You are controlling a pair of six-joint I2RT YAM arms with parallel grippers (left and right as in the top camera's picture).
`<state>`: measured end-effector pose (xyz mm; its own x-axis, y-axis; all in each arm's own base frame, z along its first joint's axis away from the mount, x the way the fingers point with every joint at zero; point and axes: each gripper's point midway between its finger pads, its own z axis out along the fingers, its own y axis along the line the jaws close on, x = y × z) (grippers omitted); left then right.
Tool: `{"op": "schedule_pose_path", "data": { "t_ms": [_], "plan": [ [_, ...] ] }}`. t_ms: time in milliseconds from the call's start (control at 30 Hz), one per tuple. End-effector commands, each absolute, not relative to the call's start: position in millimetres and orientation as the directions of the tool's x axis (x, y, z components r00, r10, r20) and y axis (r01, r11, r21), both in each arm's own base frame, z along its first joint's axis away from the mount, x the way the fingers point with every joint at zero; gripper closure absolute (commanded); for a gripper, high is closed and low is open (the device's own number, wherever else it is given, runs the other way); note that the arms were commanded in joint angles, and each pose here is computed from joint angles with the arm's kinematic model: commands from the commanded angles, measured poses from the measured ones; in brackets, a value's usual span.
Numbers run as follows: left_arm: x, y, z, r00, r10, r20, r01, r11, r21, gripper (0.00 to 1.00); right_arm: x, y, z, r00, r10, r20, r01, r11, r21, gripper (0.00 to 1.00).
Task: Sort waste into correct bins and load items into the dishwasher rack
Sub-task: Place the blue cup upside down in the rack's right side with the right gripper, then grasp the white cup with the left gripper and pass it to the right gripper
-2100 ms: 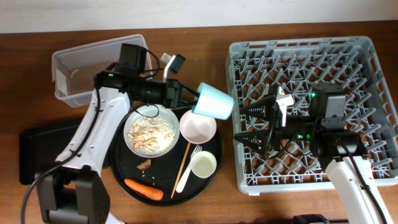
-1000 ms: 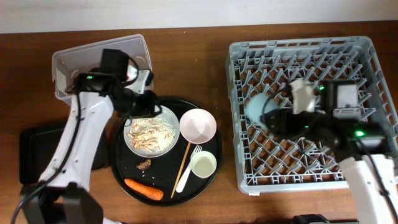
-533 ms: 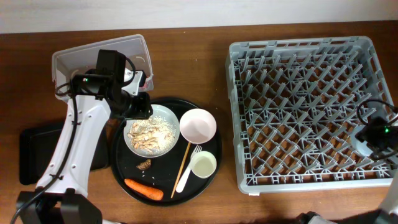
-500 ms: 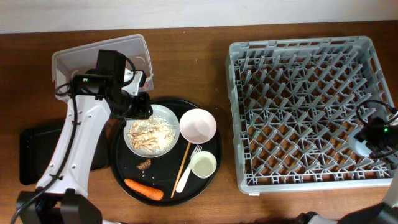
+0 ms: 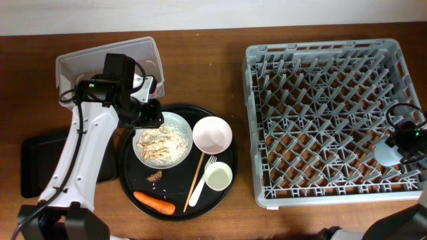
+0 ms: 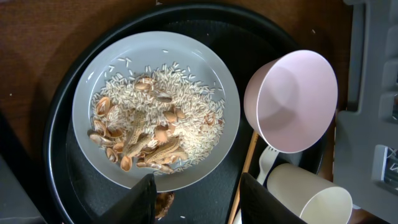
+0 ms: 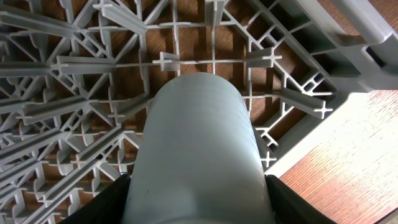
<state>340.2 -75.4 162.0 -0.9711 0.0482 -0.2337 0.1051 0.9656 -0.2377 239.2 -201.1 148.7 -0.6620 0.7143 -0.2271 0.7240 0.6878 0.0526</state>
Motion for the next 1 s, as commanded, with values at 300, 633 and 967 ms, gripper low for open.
{"op": "schedule_pose_path", "data": {
  "t_ms": [300, 633, 967],
  "plan": [
    [341, -74, 168, -0.968, 0.037, -0.25, 0.098, 0.967, -0.233, 0.57, 244, -201, 160, -0.645, 0.735, -0.21, 0.74, 0.669, 0.071, 0.43],
    [341, -74, 168, -0.968, 0.037, -0.25, 0.098, 0.967, -0.233, 0.57, 235, -215, 160, -0.616, 0.755, -0.225, 0.776, 0.631, -0.009, 0.4],
    [340, -74, 168, -0.968, 0.037, -0.247, 0.097, 0.968, -0.233, 0.57, 259, -195, 149, -0.627, 0.76, -0.171, 0.745, 0.649, 0.155, 0.01]
  ]
}}
